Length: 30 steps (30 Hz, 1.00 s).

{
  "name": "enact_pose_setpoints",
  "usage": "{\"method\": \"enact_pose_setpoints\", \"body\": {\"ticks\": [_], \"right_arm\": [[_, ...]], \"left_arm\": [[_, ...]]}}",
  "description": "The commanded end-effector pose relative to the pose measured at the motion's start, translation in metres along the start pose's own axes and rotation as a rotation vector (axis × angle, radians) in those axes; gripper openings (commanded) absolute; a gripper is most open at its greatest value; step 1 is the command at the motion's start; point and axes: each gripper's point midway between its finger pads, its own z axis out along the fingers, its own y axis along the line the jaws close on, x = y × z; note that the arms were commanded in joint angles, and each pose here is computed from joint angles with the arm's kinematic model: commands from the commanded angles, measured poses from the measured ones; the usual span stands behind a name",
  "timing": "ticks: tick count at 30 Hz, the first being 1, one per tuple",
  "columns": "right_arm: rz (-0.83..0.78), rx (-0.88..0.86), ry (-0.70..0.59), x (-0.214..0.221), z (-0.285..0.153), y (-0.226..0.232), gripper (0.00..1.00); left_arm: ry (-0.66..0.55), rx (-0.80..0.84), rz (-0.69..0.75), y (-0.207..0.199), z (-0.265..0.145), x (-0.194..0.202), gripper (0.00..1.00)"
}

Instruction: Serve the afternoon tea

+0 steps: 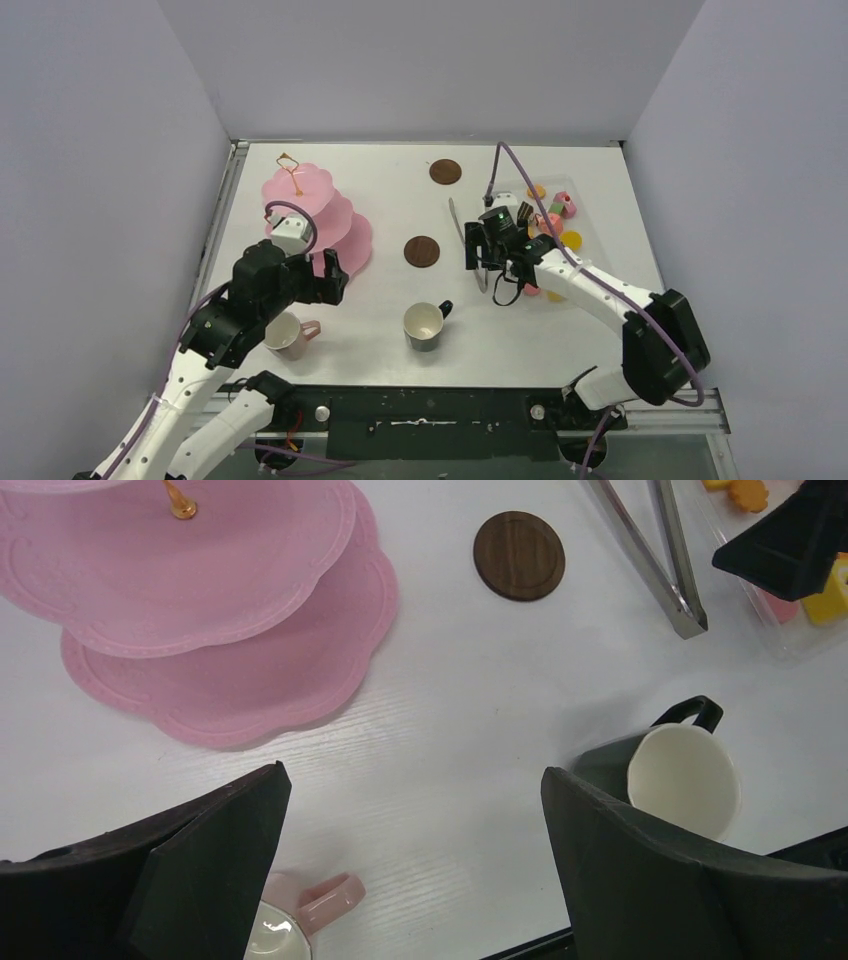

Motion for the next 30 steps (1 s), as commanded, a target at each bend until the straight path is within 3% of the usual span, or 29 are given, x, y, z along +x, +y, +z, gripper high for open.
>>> {"method": "enact_pose_setpoints", "body": {"ticks": [1, 7, 16, 30], "right_arm": [[-0.029, -0.046, -0.077, -0.031, 0.029, 0.013, 0.78], [-0.075, -0.013, -0.059, -0.041, 0.064, 0.019, 0.74], [-0.117, 0.052, -0.023, -0.038, 0.103, 0.016, 0.85], [-0.106, 0.026, 0.004, -0.023, 0.135, 0.015, 0.86]], "left_arm": [[-0.062, -0.001, 0.0, 0.001, -0.006, -0.012, 0.97], [-0.096, 0.018, 0.03, 0.001, -0.011, -0.013, 0.97], [-0.114, 0.026, 0.05, 0.001, -0.014, -0.014, 0.97], [-0.118, 0.013, 0.057, 0.004, -0.016, -0.014, 0.97]]}}
